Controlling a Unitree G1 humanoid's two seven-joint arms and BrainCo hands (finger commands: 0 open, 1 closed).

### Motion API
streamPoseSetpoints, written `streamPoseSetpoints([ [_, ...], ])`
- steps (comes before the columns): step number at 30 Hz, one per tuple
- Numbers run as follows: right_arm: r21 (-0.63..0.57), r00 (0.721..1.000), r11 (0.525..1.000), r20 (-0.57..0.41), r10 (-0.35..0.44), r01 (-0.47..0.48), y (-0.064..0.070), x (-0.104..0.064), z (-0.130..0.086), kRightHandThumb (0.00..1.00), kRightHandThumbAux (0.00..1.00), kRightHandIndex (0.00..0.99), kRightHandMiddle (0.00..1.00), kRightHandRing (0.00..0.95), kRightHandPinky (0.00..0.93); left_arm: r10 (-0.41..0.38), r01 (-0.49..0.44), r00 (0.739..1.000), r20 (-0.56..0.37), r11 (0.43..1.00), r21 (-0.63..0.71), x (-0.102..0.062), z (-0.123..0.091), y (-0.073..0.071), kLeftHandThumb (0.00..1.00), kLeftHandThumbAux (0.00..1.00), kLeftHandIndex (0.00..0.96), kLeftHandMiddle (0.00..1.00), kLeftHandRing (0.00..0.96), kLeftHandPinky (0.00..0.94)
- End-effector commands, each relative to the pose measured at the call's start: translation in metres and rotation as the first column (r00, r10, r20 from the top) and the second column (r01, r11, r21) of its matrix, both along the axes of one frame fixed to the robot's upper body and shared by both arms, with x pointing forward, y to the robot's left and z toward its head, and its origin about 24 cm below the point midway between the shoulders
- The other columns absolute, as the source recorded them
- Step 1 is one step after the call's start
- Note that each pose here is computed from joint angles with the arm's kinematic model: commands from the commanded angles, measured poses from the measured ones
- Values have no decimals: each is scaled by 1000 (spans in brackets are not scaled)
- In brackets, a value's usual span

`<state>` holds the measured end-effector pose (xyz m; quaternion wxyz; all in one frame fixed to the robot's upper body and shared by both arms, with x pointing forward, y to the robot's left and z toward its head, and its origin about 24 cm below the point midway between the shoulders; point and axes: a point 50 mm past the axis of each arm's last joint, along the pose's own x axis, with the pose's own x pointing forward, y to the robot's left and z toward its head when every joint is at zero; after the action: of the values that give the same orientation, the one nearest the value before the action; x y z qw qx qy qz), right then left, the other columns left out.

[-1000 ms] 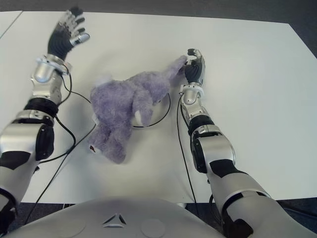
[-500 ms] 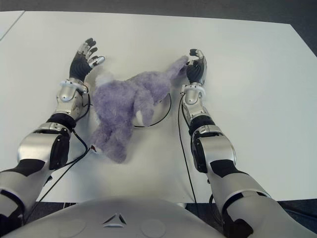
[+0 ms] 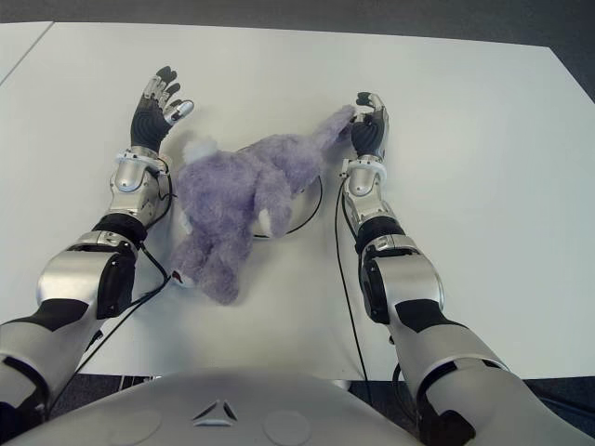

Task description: Put the doll into the plate.

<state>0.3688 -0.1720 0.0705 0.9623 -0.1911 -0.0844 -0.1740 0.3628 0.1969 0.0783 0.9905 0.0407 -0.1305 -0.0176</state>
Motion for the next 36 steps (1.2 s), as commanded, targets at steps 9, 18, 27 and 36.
streamPoseSetpoints([
  [9,56,864,994,-501,-53,94,-12,-109,-145,1000,701,257,293,460,409,90,-117,943,-320,991,-65,-68,-108,-19,0,532,0,0,0,0],
  [18,53,868,993,-492,-68,108,-14,-111,-145,1000,700,260,292,461,409,104,-167,911,-399,978,-127,-83,-126,-29,0,502,0,0,0,0],
  [27,55,865,993,-498,-66,107,-14,-112,-147,1000,701,257,300,461,408,124,-220,815,-566,970,-103,-106,-155,-30,0,497,0,5,0,5],
  [36,138,873,984,-487,-29,110,-13,-112,-146,1000,680,233,285,454,230,139,-236,776,-615,969,-79,-102,-158,-32,0,528,40,58,45,76],
])
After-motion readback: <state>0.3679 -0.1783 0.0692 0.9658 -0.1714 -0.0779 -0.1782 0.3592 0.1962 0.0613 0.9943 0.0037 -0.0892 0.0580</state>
